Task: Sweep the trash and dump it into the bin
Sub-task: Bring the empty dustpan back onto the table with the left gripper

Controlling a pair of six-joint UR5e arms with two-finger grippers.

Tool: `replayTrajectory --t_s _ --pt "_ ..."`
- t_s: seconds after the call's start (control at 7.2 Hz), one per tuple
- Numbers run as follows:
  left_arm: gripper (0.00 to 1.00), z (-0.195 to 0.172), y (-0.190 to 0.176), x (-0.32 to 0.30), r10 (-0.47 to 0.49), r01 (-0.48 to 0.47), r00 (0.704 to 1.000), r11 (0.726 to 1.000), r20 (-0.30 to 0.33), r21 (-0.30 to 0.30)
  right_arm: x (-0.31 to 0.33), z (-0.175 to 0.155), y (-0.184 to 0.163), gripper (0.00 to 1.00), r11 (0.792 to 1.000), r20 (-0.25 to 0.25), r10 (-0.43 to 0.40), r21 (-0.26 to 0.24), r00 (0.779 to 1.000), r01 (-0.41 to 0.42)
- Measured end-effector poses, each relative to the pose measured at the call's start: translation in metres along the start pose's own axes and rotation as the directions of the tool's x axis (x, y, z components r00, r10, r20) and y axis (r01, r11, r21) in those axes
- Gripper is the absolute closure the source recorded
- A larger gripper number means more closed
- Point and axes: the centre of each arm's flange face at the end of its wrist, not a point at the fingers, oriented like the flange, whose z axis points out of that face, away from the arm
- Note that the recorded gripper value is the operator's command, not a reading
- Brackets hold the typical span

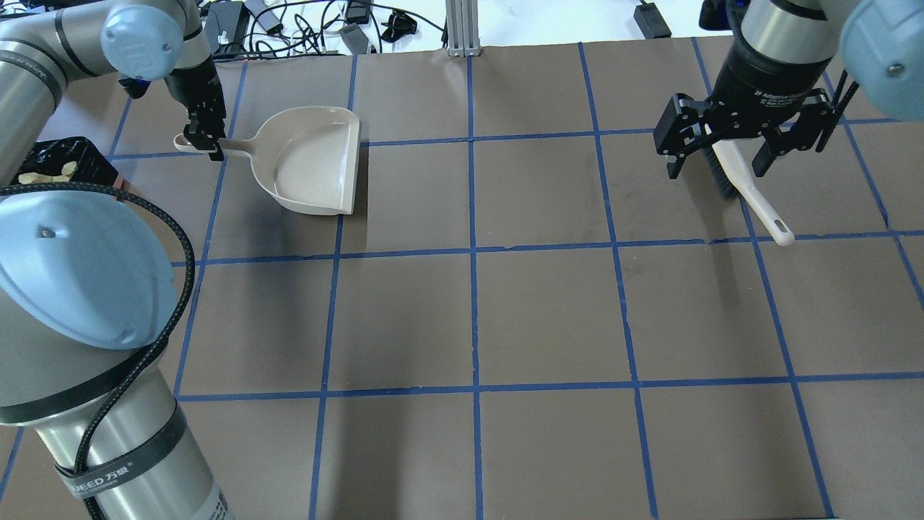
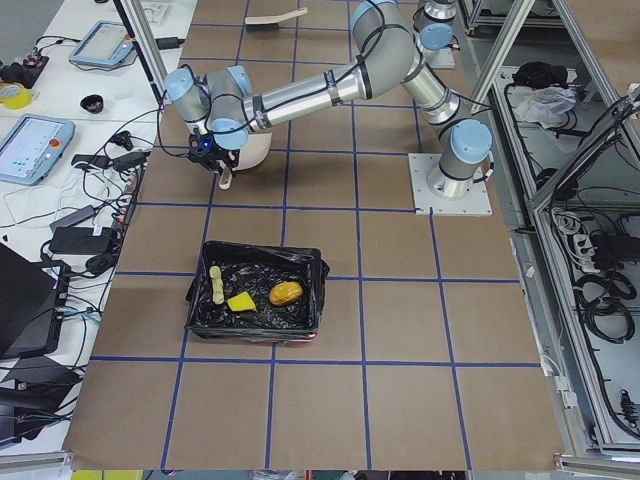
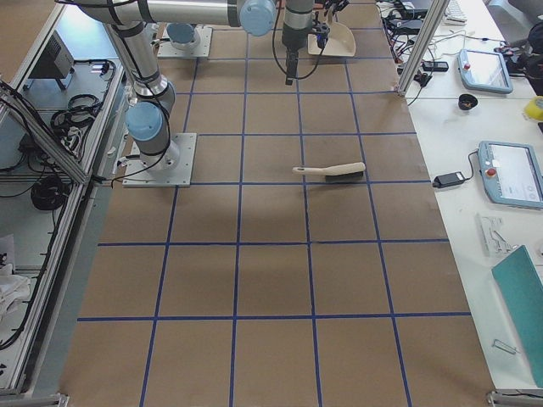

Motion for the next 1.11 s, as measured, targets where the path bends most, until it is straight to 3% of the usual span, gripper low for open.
replayTrajectory --t_s 0.28,0.97,1.11 --pt "1.00 0.015 0.013 -0.010 0.015 -0.015 1.000 1.000 -0.023 0.011 0.000 0.003 -0.001 0.00 1.000 0.000 -0.001 -0.002 1.000 0.001" --pt "1.00 0.012 0.022 -0.031 0.065 -0.064 0.998 0.998 -0.020 0.016 0.000 0.005 -0.001 0.00 1.000 -0.002 -0.004 -0.009 1.000 0.004" --pt "0.90 0.016 0.022 -0.032 0.070 -0.070 0.997 0.997 -0.013 0.015 0.000 0.005 -0.001 0.00 1.000 -0.001 -0.005 -0.011 1.000 0.005"
